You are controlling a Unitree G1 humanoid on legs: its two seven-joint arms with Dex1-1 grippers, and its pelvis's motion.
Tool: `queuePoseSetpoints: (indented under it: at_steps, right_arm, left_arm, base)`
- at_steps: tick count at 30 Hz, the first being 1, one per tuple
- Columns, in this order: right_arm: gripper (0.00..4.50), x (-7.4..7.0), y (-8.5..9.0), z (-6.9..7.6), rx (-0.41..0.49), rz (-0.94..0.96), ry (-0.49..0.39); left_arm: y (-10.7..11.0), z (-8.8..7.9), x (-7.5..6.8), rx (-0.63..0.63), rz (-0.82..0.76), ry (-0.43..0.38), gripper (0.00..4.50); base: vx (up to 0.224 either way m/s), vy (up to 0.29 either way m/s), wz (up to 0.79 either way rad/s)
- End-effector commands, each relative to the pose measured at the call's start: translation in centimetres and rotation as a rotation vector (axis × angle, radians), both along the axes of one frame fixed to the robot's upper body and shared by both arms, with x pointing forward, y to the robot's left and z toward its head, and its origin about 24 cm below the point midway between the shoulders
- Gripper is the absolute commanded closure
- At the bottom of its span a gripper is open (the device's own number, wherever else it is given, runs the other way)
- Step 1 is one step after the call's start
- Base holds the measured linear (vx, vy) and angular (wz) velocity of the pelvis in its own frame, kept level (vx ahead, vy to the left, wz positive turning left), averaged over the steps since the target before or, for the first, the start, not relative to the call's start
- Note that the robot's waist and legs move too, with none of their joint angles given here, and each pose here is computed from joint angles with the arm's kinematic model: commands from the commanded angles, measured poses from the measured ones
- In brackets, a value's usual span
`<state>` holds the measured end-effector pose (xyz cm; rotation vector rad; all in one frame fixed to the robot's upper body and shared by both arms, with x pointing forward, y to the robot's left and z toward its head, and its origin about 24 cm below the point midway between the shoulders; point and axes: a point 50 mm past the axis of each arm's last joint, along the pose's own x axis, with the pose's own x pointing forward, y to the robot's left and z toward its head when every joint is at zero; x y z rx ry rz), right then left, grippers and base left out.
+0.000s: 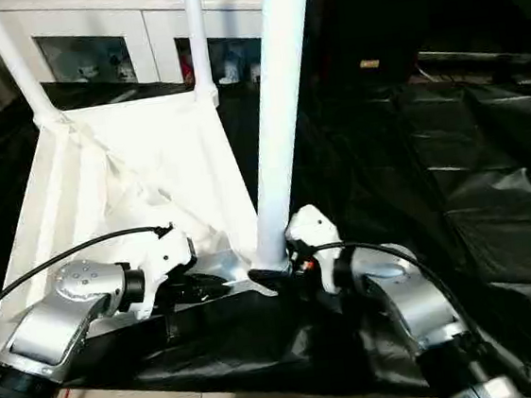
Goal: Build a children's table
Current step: Rotate leg to tighten
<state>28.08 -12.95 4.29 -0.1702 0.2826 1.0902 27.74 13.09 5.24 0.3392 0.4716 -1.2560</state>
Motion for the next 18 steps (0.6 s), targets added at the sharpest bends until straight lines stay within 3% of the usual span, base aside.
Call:
queuePoseSetpoints:
  at_steps: [1, 3, 11, 15, 18]
  right_arm:
    - [1.36, 0.3, -0.4, 0.1, -0.022, -0.011, -0.019]
    - [1.64, 0.4, -0.3, 0.1, -0.02, -0.011, -0.021]
    - [1.77, 0.5, 0.4, -0.9, 0.007, -0.148, -0.022]
    - [1.77, 0.7, 1.7, -2.0, 0.022, -0.349, 0.0]
    - [1.77, 1.5, 3.8, -2.6, 0.03, -0.546, 0.032]
  left_arm:
    - [0.2, 0.0, 0.3, -0.012, 0.024, -0.003, 4.5]
    - [0.2, 0.0, 0.3, -0.012, 0.026, -0.004, 4.5]
    - [-0.1, 0.2, 1.5, -0.029, 0.135, -0.043, 4.5]
    - [-1.4, 0.0, 2.9, -0.01, 0.255, -0.09, 4.5]
    - [-4.1, 0.4, 4.0, -0.042, 0.33, -0.11, 4.5]
  base:
    - [0.0, 0.0, 0.0]
    - [0.0, 0.0, 0.0]
    - [0.0, 0.0, 0.0]
    - [0.0, 0.0, 0.0]
    - [0.0, 0.0, 0.0]
